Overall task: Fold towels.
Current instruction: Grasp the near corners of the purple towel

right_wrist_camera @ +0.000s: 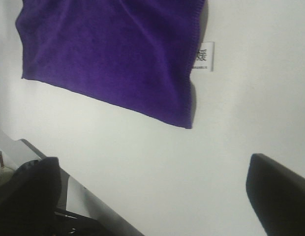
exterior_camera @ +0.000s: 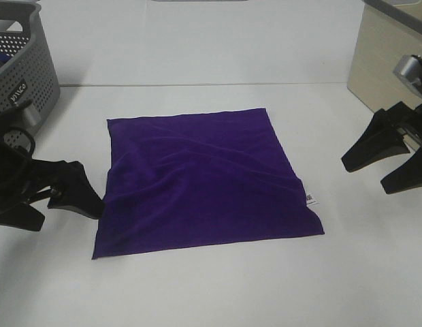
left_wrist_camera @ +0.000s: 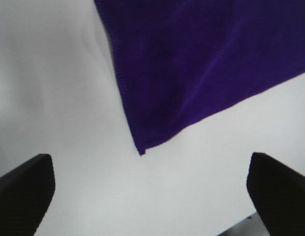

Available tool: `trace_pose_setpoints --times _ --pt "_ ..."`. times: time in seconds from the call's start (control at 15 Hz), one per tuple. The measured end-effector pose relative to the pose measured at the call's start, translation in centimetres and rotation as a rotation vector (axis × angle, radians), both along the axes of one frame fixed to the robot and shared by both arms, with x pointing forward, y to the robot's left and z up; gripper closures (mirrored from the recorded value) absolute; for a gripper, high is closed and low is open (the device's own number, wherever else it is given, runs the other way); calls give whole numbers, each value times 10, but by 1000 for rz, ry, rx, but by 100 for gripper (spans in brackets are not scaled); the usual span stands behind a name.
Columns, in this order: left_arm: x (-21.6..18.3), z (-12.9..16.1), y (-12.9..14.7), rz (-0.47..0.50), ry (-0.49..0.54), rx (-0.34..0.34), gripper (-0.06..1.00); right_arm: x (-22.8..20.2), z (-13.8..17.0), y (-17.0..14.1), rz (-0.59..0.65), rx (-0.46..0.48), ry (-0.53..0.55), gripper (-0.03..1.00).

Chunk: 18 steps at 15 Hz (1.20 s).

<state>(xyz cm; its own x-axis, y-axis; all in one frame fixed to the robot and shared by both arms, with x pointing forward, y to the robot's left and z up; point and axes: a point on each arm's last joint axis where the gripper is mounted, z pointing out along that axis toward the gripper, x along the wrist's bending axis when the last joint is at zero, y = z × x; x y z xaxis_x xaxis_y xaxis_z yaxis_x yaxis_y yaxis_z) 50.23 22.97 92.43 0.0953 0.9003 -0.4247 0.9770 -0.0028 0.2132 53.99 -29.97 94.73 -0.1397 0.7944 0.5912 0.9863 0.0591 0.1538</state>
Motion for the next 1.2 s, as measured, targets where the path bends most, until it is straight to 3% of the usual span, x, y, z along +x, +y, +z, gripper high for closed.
trace_pose_setpoints --times 0.27,0.4,0.53,0.73,1.2 --pt "6 -40 1 -50 90 41 -4 15 -32 -3 4 6 81 -2" --pt "13 -44 -2 -63 93 27 -4 25 -45 -5 10 13 99 -2" --pt "22 -51 -6 -58 95 -18 -4 29 -77 -3 22 66 145 -2" --pt "23 -52 -8 -51 100 -32 -4 32 -86 1 6 131 159 -1" --pt "23 -52 -8 -50 101 -35 -4 33 -88 1 7 143 165 -1"
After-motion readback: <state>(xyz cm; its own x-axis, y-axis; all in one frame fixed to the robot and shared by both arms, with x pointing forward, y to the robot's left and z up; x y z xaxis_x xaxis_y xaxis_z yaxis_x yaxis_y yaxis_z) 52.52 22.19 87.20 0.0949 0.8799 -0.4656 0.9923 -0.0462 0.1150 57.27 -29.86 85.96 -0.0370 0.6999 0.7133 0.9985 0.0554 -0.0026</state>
